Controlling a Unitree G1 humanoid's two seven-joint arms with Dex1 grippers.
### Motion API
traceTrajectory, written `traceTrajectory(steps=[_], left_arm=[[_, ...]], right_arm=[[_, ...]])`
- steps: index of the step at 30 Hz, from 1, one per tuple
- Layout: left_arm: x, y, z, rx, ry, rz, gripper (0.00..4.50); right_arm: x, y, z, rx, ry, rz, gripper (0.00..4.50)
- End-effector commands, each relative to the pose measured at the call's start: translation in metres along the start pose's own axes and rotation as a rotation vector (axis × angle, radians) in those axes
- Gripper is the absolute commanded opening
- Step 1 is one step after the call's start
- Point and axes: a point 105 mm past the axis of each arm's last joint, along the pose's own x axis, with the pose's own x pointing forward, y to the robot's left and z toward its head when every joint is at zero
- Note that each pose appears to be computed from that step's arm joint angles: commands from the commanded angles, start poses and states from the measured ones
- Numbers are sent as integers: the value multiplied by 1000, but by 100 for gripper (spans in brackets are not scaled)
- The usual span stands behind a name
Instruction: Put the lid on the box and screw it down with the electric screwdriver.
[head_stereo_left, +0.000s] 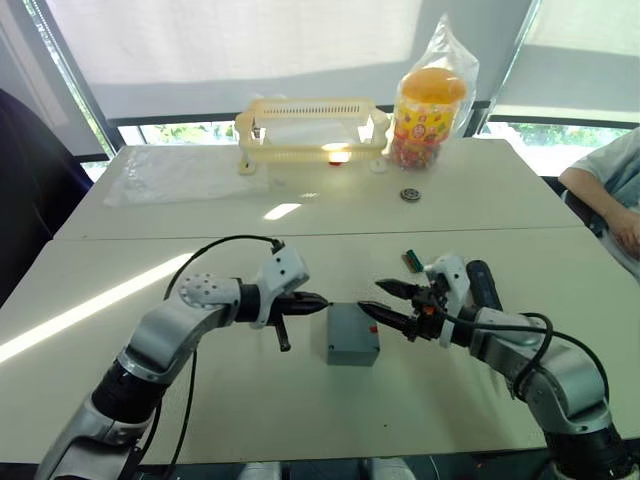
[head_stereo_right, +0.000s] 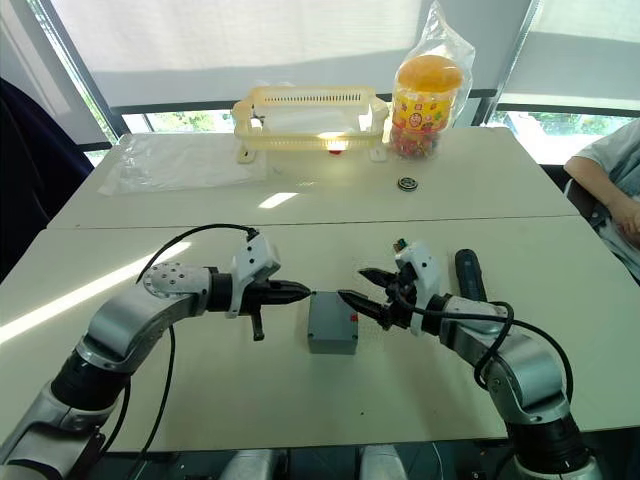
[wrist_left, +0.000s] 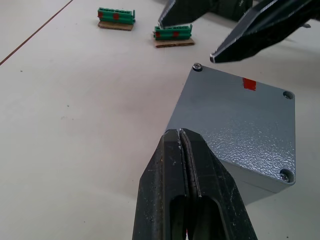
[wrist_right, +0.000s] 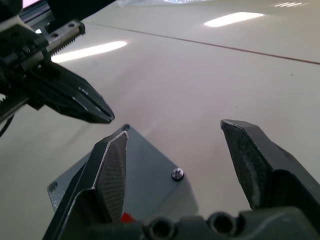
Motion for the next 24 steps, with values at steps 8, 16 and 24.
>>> traceTrajectory(steps=[8, 16, 24], left_arm=[[0, 1, 33, 50, -131, -26, 0], [5, -40, 43, 115, -163, -155, 0], [19, -75, 42, 127, -157, -204, 0]], right_arm=[[-59, -49, 76, 58, -89, -196, 292], [-126, -89, 42, 303, 385, -492, 424], [-159, -77, -11, 550, 759, -436, 443]])
